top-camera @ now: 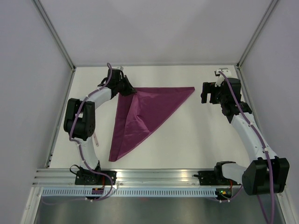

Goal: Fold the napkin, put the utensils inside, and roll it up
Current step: Fold the napkin at the center of the board.

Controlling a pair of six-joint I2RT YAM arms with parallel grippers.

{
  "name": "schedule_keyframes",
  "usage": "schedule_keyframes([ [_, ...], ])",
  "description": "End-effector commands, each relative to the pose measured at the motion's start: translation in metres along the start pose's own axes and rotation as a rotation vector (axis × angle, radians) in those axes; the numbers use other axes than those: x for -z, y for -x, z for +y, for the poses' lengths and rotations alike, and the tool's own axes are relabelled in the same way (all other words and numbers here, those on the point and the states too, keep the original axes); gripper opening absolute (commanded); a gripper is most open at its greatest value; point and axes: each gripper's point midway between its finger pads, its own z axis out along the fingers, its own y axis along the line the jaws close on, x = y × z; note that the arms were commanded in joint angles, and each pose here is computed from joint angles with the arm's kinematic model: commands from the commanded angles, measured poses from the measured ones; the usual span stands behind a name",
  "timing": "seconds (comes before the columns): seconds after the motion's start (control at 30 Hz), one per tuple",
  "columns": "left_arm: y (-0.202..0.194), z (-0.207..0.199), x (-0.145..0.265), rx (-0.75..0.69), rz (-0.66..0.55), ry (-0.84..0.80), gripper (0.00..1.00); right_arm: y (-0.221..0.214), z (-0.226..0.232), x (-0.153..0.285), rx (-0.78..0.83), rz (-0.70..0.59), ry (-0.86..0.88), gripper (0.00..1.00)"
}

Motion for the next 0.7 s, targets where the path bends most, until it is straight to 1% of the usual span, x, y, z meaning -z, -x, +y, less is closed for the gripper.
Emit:
schedule_keyframes([
  [0.0,0.013,-0.006,0.002,0.037,0.006,-0.029,0.02,0.004,0.002,0.001,0.003,-0.005,0.006,0.98],
  [0.3,0.031,0.006,0.005,0.050,-0.007,-0.017,0.02,0.004,0.002,0.001,0.005,-0.005,0.008,0.98],
  [0.67,0.042,0.019,0.005,0.061,-0.009,0.000,0.02,0.003,0.002,0.000,0.004,0.000,0.009,0.98],
])
